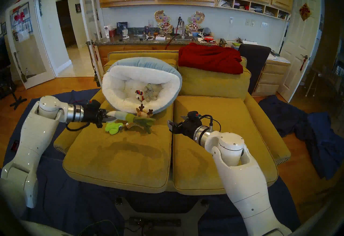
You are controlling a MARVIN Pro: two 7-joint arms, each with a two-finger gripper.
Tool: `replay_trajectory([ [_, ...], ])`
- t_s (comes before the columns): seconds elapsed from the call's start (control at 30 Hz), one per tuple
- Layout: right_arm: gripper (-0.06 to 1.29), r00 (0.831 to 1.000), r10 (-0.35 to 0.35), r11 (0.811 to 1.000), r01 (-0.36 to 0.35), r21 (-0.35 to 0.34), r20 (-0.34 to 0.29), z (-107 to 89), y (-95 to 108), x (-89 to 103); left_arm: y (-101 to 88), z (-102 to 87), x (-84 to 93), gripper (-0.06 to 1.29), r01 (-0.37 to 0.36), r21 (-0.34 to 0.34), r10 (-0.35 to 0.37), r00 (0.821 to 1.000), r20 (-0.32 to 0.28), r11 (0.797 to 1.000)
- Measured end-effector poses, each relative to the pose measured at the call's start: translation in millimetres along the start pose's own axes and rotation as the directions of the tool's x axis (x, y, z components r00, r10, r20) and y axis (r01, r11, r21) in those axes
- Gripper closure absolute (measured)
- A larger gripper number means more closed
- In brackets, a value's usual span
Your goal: Put toys into dog bed
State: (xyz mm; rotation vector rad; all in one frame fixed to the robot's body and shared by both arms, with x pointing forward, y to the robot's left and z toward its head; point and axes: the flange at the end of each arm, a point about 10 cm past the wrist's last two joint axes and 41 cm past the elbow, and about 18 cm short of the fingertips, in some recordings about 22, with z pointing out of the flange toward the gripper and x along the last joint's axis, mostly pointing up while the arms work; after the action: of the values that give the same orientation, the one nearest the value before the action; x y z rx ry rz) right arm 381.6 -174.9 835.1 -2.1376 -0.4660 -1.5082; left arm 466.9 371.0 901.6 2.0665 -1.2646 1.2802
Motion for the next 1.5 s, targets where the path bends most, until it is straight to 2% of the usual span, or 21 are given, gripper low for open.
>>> replay_trajectory([
  [0.17,0.02,1.0,-0.001,1.0,0.001,0.0,0.0,0.0,0,0.1,-8.1,-8.3,21.3,1.07,0.049,0.014,-0.049,0.999,-0.023,0.999],
  [0.27,0.02,1.0,-0.001,1.0,0.001,0.0,-0.001,0.0,0,0.2,-12.7,-7.6,25.9,1.07,0.075,0.037,-0.074,0.997,-0.025,0.997],
  [0.5,0.02,1.0,-0.001,1.0,0.001,0.0,-0.001,-0.1,0,0.3,-29.5,-0.8,32.5,1.07,0.136,0.14,-0.133,0.991,-0.025,0.981],
  [0.73,0.02,1.0,-0.001,1.0,0.001,0.001,-0.001,0.0,0,0.2,-45.9,8.1,35.2,1.07,0.172,0.242,-0.175,0.985,-0.012,0.955],
  [1.1,0.02,1.0,0.003,1.0,-0.003,0.001,0.0,0.3,1,-0.8,-65.1,19.8,43.4,1.07,0.212,0.353,-0.22,0.975,-0.016,0.911],
  [1.5,0.02,1.0,0.005,1.0,-0.005,0.002,0.002,0.7,1,-1.8,-79.3,39.3,35.7,1.07,0.269,0.424,-0.298,0.955,0.001,0.865],
])
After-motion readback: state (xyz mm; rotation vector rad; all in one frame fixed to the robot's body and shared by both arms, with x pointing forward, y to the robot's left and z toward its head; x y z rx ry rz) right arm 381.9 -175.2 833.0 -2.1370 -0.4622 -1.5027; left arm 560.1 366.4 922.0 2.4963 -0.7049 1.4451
